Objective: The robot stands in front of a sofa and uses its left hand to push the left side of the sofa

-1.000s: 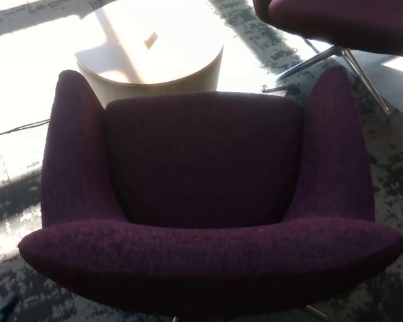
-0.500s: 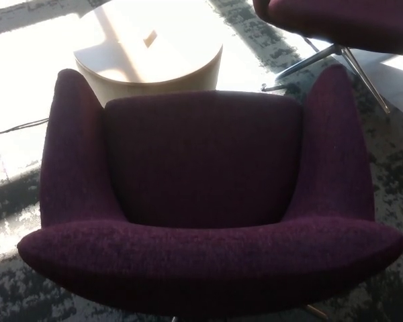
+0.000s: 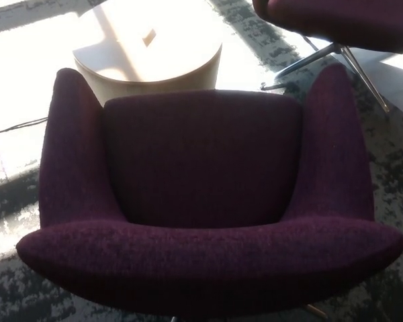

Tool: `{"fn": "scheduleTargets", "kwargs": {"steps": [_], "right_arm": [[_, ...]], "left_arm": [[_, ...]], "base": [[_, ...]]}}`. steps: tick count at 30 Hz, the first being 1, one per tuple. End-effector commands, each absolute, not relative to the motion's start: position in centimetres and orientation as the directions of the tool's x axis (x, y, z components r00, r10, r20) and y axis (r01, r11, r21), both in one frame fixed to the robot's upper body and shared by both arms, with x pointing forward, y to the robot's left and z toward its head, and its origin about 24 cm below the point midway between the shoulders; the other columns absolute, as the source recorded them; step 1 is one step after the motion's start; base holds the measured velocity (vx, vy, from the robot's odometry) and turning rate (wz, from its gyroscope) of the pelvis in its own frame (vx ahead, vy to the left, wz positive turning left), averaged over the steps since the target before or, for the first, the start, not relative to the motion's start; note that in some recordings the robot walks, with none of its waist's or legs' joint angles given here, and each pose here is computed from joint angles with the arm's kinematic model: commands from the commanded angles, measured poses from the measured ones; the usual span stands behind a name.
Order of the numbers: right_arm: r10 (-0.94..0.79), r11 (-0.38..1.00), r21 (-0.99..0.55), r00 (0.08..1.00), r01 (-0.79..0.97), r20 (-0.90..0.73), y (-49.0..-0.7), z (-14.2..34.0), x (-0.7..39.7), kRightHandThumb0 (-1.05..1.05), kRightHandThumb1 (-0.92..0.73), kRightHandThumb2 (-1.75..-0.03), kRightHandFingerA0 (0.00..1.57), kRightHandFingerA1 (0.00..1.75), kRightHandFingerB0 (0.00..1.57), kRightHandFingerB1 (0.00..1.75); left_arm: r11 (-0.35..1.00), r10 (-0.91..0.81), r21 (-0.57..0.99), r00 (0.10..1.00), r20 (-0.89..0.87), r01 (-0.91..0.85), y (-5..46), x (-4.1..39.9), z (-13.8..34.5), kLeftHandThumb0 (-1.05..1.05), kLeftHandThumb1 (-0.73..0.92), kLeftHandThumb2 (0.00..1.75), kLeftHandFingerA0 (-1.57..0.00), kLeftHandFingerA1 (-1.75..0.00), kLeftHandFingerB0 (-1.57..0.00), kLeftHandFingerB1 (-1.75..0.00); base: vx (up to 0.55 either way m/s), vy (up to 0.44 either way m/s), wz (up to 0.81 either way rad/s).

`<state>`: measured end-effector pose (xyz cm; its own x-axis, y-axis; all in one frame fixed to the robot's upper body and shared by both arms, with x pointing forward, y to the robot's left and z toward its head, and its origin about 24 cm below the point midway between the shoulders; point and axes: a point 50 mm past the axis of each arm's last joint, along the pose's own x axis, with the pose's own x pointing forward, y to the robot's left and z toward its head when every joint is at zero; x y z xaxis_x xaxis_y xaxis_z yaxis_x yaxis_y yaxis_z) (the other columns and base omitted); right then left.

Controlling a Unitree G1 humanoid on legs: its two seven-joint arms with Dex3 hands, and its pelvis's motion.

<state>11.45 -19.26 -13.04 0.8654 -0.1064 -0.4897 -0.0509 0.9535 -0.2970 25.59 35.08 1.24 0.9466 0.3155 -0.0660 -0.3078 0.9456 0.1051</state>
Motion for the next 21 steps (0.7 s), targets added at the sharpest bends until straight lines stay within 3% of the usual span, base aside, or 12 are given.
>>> {"fn": "scheduleTargets", "kwargs": {"steps": [1,2,3,7,8,13,15,17,18,19,21], "right_arm": [[-0.118,0.951,-0.306,0.868,-0.041,-0.483,-19.6,-13.0,11.3,-0.58,-0.70,-0.62,0.63,0.52,0.48,0.38],[-0.117,0.951,-0.307,0.868,-0.042,-0.482,-19.6,-13.0,11.3,-0.57,-0.70,-0.61,0.64,0.52,0.48,0.38],[-0.114,0.949,-0.311,0.869,-0.048,-0.482,-19.6,-13.0,11.3,-0.60,-0.57,-0.93,0.58,0.62,0.40,0.52],[-0.119,0.953,-0.301,0.868,-0.037,-0.481,-19.5,-12.9,11.5,-0.60,-0.57,-0.92,0.61,0.63,0.42,0.52],[-0.116,0.952,-0.305,0.869,-0.041,-0.481,-19.6,-12.9,11.5,-0.59,-0.71,-0.62,0.65,0.54,0.47,0.38],[-0.106,0.949,-0.311,0.870,-0.056,-0.481,-19.6,-12.9,11.4,-0.60,-0.72,-0.62,0.65,0.53,0.48,0.38],[-0.107,0.951,-0.306,0.867,-0.054,-0.487,-19.5,-13.0,11.3,-0.57,-0.70,-0.61,0.67,0.61,0.49,0.38],[-0.110,0.948,-0.313,0.864,-0.056,-0.491,-19.5,-13.0,11.2,-0.58,-0.71,-0.61,0.67,0.60,0.49,0.38],[-0.113,0.945,-0.321,0.865,-0.058,-0.489,-19.6,-13.0,11.2,-0.60,-0.58,-0.93,0.60,0.65,0.41,0.52],[-0.111,0.942,-0.329,0.868,-0.064,-0.484,-19.6,-13.0,11.2,-0.59,-0.58,-0.92,0.61,0.64,0.42,0.52],[-0.110,0.942,-0.328,0.867,-0.064,-0.486,-19.5,-13.0,11.2,-0.61,-0.58,-0.93,0.60,0.62,0.42,0.52]], "left_arm": [[0.967,0.234,0.151,0.952,-0.197,-0.206,34.8,27.1,1.3,-0.88,0.86,1.03,0.00,-0.05,0.00,-0.06],[0.968,0.229,0.148,0.951,-0.206,-0.201,34.6,27.4,1.3,-0.88,0.85,1.02,0.00,-0.06,0.00,-0.06],[0.972,0.210,0.149,0.953,-0.220,-0.180,34.3,27.8,1.3,-0.84,0.92,1.28,0.00,-0.16,0.00,-0.12],[0.979,0.170,0.156,0.947,-0.272,-0.131,33.2,28.9,1.2,-0.87,0.90,1.29,0.00,-0.16,0.00,-0.12],[0.980,0.159,0.162,0.945,-0.285,-0.115,33.0,29.0,1.0,-0.88,0.91,1.30,0.00,-0.15,0.00,-0.11],[0.980,0.132,0.188,0.929,-0.346,-0.069,32.5,28.9,0.3,-0.89,0.92,1.31,0.00,-0.14,0.00,-0.09],[0.977,0.114,0.211,0.906,-0.407,-0.028,32.2,28.6,-0.5,-0.84,0.92,1.32,0.00,-0.16,0.00,-0.11],[0.976,0.107,0.218,0.899,-0.424,-0.014,32.0,28.5,-0.8,-0.85,0.92,1.33,0.00,-0.16,0.00,-0.11],[0.976,0.093,0.219,0.897,-0.432,0.004,31.8,28.5,-1.0,-0.94,0.87,1.08,0.00,-0.06,0.00,-0.02],[0.973,0.084,0.229,0.895,-0.438,0.021,31.6,28.5,-1.1,-0.87,0.92,1.34,0.00,-0.15,0.00,-0.09],[0.973,0.079,0.230,0.894,-0.442,0.028,31.4,28.6,-1.1,-0.87,0.91,1.34,0.00,-0.14,0.00,-0.09]], "base": [[0.00,0.000,0.00],[0.00,0.000,0.00],[0.00,0.000,0.00],[0.00,0.000,0.00],[0.00,0.000,0.00],[0.00,0.000,0.00],[0.00,0.000,0.00],[0.00,0.000,0.00],[0.00,0.000,0.00],[0.00,0.000,0.00],[0.00,0.000,0.00]]}}
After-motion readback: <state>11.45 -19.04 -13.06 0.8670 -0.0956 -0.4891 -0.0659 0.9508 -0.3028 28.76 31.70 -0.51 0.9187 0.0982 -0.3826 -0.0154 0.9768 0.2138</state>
